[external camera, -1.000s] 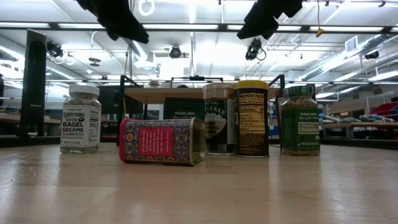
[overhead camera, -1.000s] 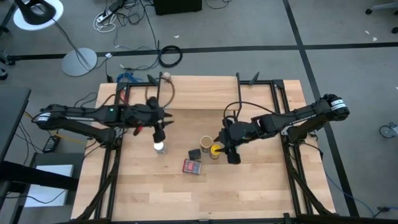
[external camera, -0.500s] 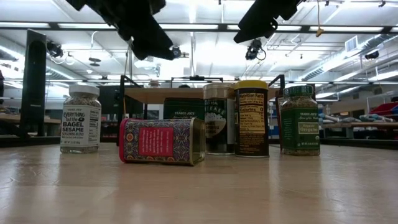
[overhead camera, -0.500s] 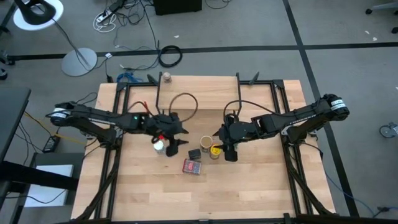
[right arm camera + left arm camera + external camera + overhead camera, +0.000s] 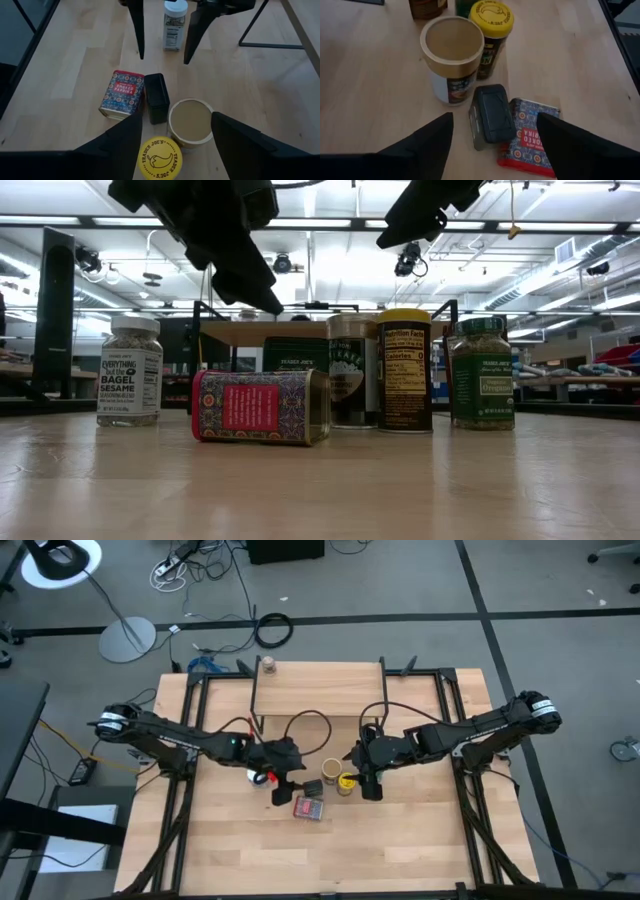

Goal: Shelf spices
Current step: Put the black seasoning can on the shelf

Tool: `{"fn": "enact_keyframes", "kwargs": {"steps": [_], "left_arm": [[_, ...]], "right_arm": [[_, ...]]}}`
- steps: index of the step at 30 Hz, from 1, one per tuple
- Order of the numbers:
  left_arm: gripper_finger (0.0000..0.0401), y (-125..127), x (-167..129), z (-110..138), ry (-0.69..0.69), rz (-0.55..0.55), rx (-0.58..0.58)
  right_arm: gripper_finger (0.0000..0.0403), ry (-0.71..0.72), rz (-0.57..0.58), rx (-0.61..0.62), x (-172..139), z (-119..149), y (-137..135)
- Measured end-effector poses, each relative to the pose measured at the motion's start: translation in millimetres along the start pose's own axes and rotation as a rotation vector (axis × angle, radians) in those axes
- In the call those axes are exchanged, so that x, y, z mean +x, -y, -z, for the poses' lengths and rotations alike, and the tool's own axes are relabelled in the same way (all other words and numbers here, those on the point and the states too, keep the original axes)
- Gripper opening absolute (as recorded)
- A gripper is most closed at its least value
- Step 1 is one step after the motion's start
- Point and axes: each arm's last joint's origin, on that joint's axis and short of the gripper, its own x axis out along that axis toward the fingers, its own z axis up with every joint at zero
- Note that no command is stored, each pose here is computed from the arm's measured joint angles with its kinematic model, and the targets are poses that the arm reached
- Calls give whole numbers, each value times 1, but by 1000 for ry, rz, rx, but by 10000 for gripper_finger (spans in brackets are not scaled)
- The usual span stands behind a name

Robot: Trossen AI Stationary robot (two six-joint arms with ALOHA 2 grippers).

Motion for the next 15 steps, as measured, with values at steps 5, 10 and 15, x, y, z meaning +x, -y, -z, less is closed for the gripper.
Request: {"fn": "enact_keyframes", "kwargs": {"steps": [5,10,15], "left_arm": [[305,6,0,2,-4,15,15],[306,8,10,6,-22,-22,20],[305,8,25,10,-31,-43,2]], "right_arm": [[233,0,0,0,0,0,0],[228,0,-1,8,0,0,0],[224,0,-8,22,0,0,-2]]}}
